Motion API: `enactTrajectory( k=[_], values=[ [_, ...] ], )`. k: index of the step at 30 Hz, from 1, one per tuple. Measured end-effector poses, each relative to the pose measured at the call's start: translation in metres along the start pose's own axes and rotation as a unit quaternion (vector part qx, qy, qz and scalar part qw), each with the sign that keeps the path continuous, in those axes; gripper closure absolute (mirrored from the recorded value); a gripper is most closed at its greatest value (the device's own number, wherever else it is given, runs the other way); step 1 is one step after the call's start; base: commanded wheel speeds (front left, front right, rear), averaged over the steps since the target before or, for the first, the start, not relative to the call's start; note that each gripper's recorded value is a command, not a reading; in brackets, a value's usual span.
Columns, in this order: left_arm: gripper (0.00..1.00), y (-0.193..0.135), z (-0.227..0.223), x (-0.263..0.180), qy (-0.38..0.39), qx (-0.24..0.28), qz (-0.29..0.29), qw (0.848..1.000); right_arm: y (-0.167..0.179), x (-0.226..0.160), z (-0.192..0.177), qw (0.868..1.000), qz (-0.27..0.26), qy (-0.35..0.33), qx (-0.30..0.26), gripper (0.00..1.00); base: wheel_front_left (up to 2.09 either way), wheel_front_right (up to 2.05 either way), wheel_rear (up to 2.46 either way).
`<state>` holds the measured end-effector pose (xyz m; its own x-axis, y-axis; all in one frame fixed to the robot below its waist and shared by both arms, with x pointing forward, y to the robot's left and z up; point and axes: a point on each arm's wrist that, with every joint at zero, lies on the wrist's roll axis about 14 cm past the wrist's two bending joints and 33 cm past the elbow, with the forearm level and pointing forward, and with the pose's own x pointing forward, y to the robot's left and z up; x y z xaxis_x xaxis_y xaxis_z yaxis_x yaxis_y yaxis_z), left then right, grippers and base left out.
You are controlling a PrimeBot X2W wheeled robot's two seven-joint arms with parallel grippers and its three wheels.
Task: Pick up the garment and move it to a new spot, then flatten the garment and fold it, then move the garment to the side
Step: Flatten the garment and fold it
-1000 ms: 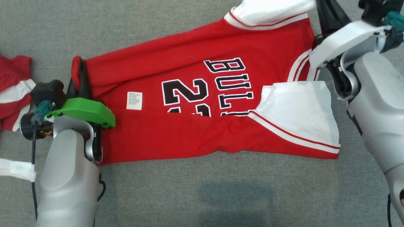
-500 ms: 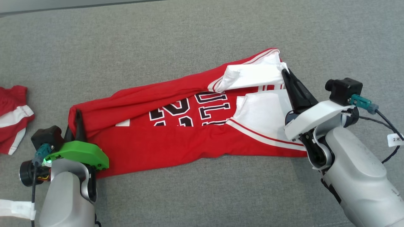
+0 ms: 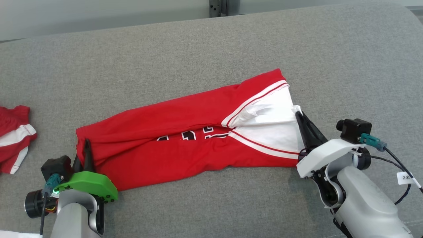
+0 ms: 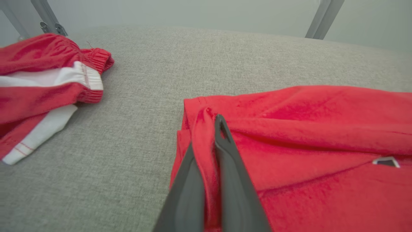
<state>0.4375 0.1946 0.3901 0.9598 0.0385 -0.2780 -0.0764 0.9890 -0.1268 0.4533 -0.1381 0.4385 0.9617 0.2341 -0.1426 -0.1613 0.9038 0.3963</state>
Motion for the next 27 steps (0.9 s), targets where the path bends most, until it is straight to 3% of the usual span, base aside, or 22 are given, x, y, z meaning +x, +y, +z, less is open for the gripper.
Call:
enactTrajectory(
  k=[1, 2, 3, 11, 27],
  values=[
    [0.00, 0.001, 0.002, -0.001, -0.005, -0.001, 0.004, 1.000, -0.001, -0.001, -0.004, 1.000, -0.002, 0.006, 0.001, 0.64, 0.00, 0.00, 0.00],
    [0.00, 0.003, 0.005, -0.001, -0.010, 0.001, 0.008, 1.000, -0.001, -0.001, -0.007, 1.000, -0.003, 0.010, 0.001, 0.12, 0.00, 0.00, 0.00],
    [0.00, 0.005, 0.007, -0.002, -0.014, 0.003, 0.013, 1.000, 0.000, -0.001, -0.008, 1.000, -0.003, 0.011, 0.004, 0.00, 0.00, 0.00, 0.00],
    [0.00, 0.017, 0.011, -0.020, -0.032, -0.005, 0.043, 0.999, -0.001, 0.007, -0.007, 1.000, -0.006, 0.010, -0.003, 0.00, 0.00, 0.00, 0.00],
    [0.00, 0.037, 0.005, -0.047, -0.028, -0.018, 0.078, 0.996, 0.009, 0.031, -0.067, 0.993, 0.002, 0.109, -0.040, 0.00, 0.00, 0.00, 0.00]
  ],
)
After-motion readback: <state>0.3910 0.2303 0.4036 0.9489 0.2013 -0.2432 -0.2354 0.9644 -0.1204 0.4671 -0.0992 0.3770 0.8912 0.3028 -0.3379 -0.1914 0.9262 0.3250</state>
